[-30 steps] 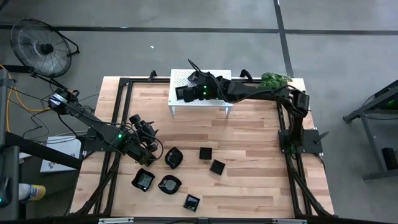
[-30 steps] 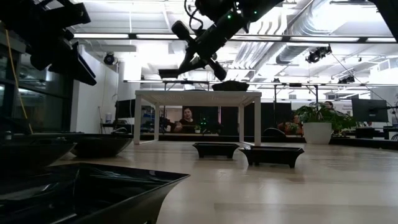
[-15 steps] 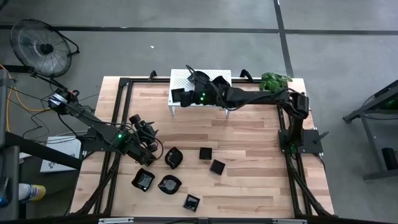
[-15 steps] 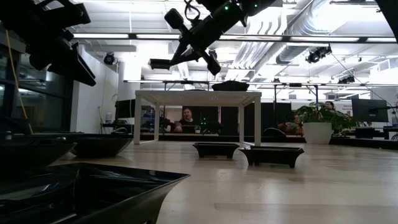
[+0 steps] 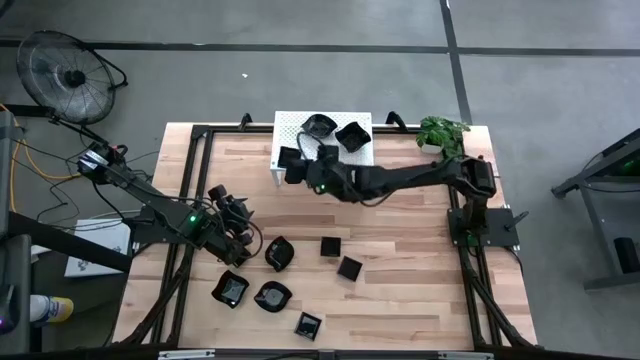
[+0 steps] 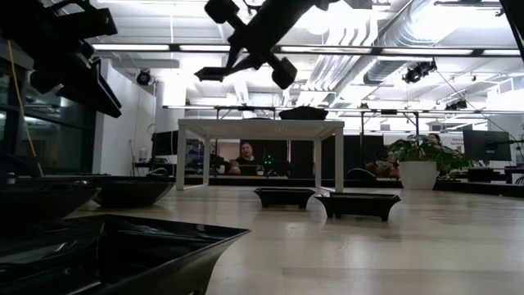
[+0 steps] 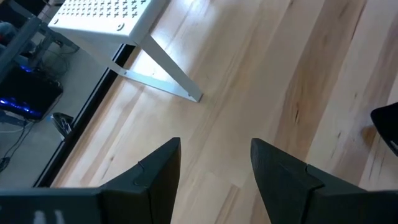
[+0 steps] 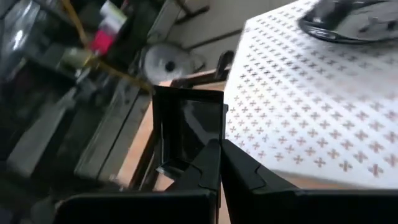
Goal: Pick & Place Mini shaped plates
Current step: Put the black square plate on the shelf
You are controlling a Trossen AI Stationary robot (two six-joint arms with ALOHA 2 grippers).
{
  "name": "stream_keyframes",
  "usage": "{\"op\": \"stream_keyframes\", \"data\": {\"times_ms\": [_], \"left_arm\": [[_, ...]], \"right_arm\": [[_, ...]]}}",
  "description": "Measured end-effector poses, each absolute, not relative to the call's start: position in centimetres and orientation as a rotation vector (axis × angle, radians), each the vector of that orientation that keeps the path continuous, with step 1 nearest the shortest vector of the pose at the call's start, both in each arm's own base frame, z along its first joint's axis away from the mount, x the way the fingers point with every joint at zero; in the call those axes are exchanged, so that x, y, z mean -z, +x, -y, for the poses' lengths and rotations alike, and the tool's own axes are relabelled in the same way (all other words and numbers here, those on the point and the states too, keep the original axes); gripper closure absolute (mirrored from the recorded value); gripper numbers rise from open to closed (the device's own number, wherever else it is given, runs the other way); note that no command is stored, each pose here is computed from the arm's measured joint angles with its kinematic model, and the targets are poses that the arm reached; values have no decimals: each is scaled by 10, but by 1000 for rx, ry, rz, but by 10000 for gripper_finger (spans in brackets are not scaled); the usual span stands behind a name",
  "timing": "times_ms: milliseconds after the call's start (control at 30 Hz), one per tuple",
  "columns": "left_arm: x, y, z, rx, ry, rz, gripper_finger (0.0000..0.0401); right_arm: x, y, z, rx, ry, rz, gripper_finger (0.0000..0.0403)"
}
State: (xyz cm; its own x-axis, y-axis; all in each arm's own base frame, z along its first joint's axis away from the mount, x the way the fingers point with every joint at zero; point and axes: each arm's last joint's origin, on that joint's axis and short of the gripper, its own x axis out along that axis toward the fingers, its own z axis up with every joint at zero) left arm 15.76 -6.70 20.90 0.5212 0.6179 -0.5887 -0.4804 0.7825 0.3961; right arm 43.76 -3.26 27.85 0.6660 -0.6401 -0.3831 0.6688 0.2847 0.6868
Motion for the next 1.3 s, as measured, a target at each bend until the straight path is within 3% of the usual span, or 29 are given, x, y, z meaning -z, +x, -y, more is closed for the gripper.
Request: {"op": "stream_keyframes", "data": {"times_ms": [333,1300], "left_arm": [[-209,154,66,-646,191,-829,212],[-222,140,59,-610,121,-812,212]], "right_arm": [[-255,456,8,933,1080,206,402],[-214,465,55,1024,1218,200,402]]}}
